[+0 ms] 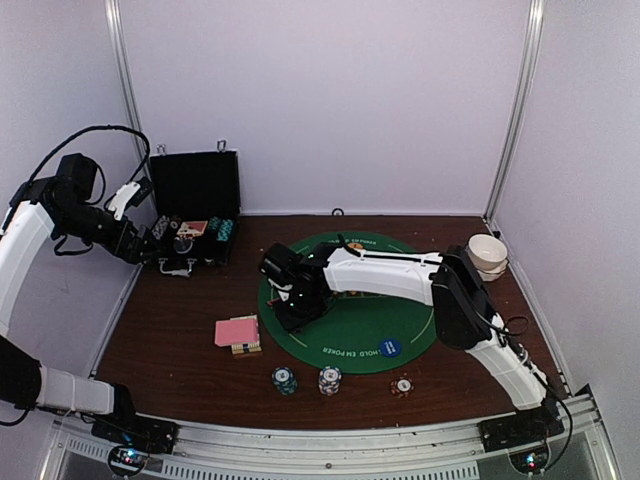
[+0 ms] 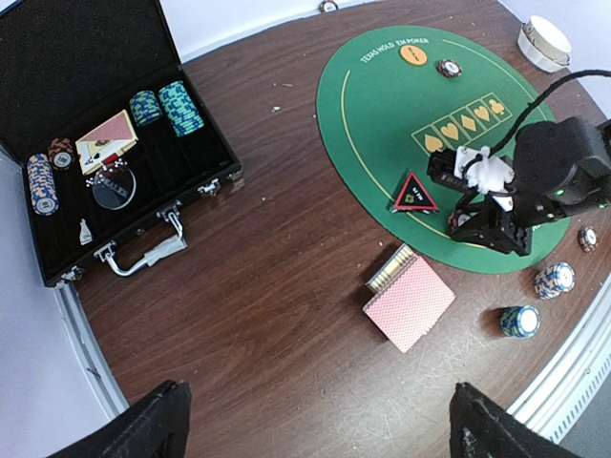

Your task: Distribute texas hold em gaming equipment

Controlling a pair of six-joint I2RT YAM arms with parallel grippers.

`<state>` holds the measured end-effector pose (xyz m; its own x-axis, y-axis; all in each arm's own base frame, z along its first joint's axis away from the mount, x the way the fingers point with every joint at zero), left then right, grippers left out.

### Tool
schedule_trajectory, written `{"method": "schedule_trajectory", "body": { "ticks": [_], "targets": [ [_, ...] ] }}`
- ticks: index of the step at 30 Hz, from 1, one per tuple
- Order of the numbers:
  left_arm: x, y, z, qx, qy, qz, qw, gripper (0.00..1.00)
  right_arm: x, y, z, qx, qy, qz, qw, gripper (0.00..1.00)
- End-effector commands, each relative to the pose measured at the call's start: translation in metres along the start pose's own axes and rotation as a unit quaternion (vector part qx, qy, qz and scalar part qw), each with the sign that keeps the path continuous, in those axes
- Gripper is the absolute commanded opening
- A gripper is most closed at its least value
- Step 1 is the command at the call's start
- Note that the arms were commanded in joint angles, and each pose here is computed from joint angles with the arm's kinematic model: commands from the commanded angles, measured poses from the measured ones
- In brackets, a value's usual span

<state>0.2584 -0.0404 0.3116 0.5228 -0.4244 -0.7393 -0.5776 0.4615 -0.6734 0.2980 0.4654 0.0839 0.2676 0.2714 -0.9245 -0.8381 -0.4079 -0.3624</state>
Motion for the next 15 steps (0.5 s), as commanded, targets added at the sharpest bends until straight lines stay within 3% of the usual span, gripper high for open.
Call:
{"method": "schedule_trajectory", "body": {
  "ticks": [1,9,15],
  "targets": [
    [-0.006,-0.003,-0.002,0.007,-0.002,-0.012,1.000,0.97,0.006,-0.007,0.002,0.009,-0.014,-0.007,1.000,0.14],
    [-0.005,0.000,-0.002,0.007,-0.003,-0.008,1.000,0.97,0.023,-0.003,0.001,0.015,-0.016,0.003,1.000,0.19],
    [-0.004,0.001,-0.002,0.008,-0.004,-0.006,1.000,0.98,0.021,-0.004,-0.004,0.013,-0.005,0.001,1.000,0.45]
  ]
}}
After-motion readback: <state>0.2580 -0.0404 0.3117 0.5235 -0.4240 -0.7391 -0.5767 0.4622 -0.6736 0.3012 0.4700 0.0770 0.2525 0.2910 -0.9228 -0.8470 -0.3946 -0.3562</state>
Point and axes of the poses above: each gripper's point midway between its finger pads, its own x axis out along the fingers, its own z axis along the line the jaws close on, y = z × x, the point moved 5 cm from there along -x, back along the fingers, and after that the axes turned 7 degrees about x, right-handed, at the moved point
